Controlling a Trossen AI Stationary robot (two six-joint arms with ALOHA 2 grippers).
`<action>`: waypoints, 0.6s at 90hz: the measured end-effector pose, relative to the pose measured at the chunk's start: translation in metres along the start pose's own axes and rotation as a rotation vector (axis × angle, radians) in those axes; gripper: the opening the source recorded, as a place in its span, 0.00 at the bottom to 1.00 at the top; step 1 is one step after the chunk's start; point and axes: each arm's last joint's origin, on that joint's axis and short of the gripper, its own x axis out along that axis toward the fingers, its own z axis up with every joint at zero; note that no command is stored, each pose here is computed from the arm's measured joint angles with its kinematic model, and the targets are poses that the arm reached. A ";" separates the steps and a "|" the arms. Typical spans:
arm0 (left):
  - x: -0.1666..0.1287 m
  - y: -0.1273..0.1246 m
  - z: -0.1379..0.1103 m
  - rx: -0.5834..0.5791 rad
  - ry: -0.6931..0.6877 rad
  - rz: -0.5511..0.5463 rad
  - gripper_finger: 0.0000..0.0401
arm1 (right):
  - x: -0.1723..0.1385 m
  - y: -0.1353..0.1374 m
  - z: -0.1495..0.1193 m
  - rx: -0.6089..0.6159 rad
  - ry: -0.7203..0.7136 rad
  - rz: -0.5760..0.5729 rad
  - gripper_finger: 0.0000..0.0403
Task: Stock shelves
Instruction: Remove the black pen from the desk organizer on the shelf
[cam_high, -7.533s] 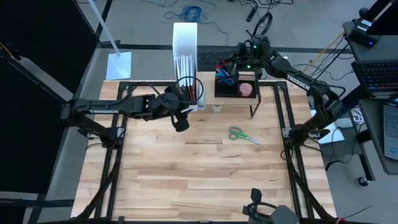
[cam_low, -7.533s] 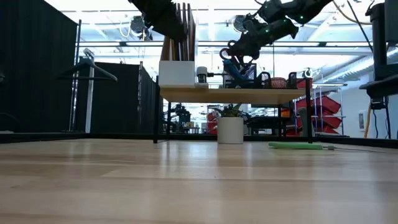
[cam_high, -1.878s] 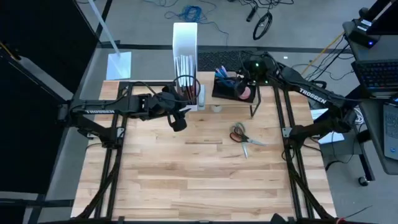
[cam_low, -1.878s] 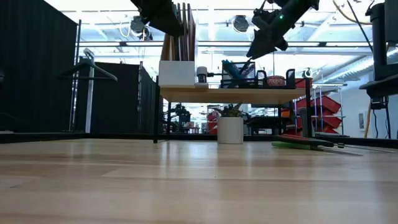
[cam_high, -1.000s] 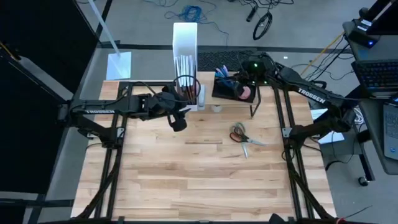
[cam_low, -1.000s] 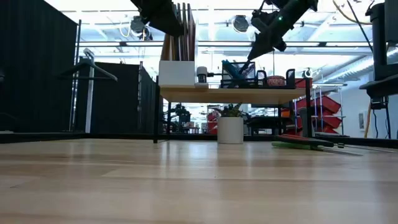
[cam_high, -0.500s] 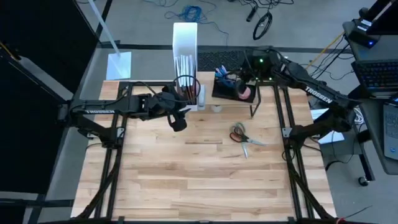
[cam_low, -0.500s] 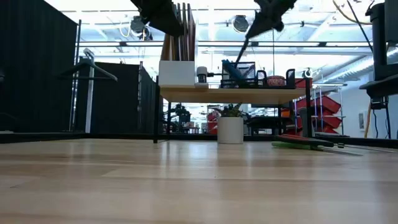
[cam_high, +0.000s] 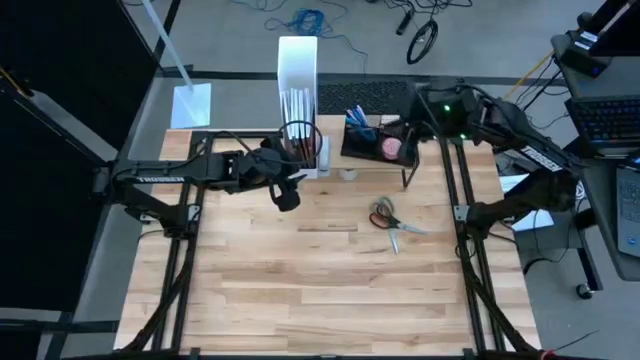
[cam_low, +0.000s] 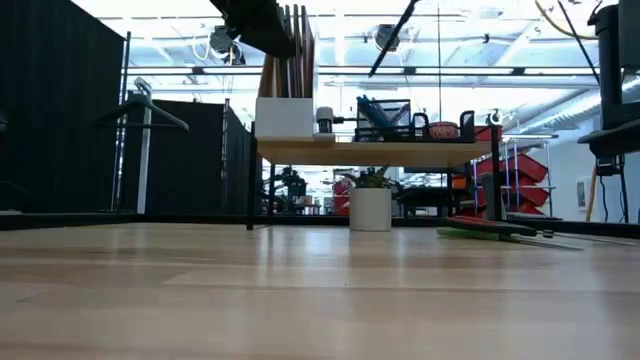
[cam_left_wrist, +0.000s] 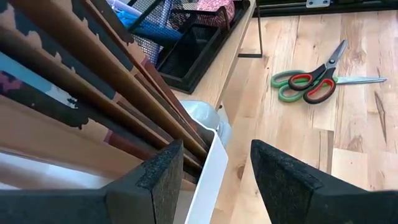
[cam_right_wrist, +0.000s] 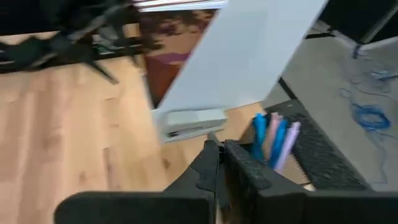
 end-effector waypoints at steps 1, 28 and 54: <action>0.000 0.000 0.000 0.000 0.000 0.000 0.44 | -0.001 0.001 0.000 0.001 0.002 0.005 0.00; 0.000 0.000 0.000 0.000 0.000 0.000 0.44 | -0.015 0.035 -0.017 0.032 0.147 0.149 0.00; 0.000 0.000 0.000 -0.001 0.000 0.000 0.44 | 0.006 0.077 -0.060 0.148 0.454 0.247 0.00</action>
